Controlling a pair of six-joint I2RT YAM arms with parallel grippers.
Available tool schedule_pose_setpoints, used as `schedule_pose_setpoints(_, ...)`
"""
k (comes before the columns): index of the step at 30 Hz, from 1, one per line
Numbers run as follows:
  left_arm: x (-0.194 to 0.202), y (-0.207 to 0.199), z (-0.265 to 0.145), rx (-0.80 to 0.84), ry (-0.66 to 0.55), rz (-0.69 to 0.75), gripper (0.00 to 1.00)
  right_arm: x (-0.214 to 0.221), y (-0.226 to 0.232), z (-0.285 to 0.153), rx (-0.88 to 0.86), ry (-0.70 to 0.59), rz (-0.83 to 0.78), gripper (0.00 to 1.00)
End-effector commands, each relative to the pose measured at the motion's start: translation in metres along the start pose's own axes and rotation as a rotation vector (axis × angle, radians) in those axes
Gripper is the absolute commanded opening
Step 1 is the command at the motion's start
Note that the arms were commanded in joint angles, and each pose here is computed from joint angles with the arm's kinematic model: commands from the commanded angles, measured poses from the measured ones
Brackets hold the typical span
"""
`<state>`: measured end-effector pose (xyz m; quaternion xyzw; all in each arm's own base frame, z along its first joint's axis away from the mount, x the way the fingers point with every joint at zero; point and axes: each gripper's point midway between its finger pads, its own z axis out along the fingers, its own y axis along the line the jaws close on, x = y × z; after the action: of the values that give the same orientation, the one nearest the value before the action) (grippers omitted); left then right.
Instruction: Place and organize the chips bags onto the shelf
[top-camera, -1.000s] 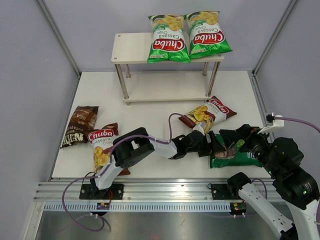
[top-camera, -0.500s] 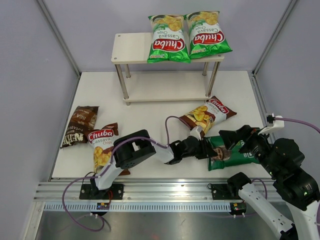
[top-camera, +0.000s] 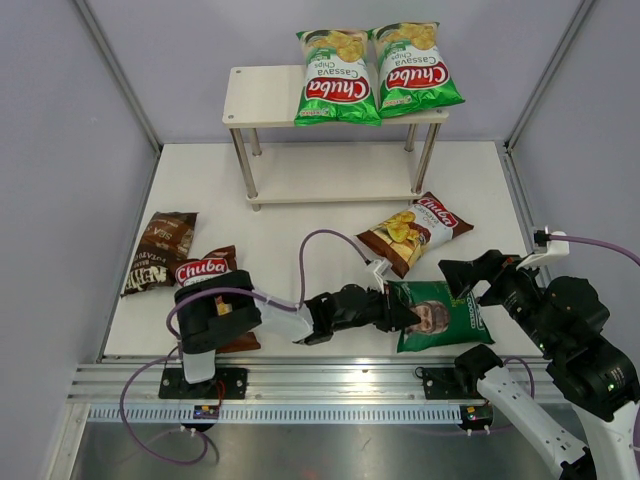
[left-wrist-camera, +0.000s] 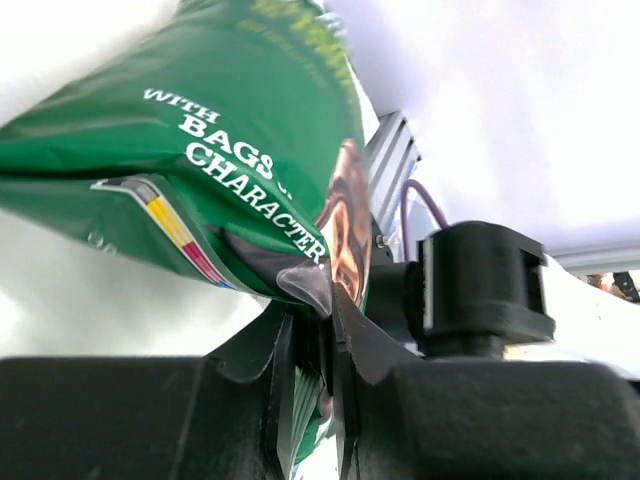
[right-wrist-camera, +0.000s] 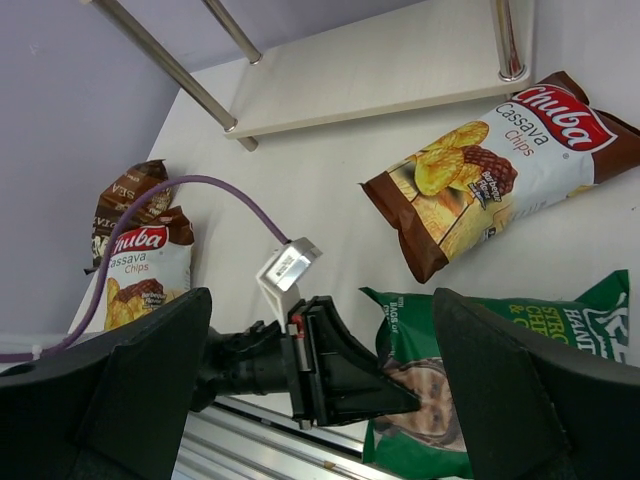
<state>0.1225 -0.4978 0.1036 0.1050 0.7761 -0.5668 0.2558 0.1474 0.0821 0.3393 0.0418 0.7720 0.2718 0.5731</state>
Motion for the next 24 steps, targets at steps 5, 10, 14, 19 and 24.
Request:
schedule_pose_setpoints(5, -0.051, -0.049, -0.042, 0.131, -0.191, 0.125, 0.00, -0.017, 0.002, 0.001, 0.003, -0.066, -0.017, 1.00)
schedule_pose_setpoints(10, -0.050, -0.056, -0.064, 0.145, -0.169, 0.196, 0.00, -0.024, 0.001, -0.001, 0.015, -0.093, -0.019, 0.99)
schedule_pose_setpoints(14, -0.062, -0.062, -0.087, 0.132, -0.211, 0.232, 0.00, -0.026, -0.005, 0.002, 0.049, -0.102, -0.025, 0.99)
schedule_pose_setpoints(19, -0.085, -0.079, -0.120, 0.080, -0.244, 0.305, 0.00, -0.022, -0.010, 0.013, 0.084, -0.075, -0.029, 1.00)
schedule_pose_setpoints(24, -0.112, -0.088, -0.158, -0.010, -0.303, 0.358, 0.00, -0.024, -0.008, 0.018, 0.081, -0.080, -0.023, 0.99)
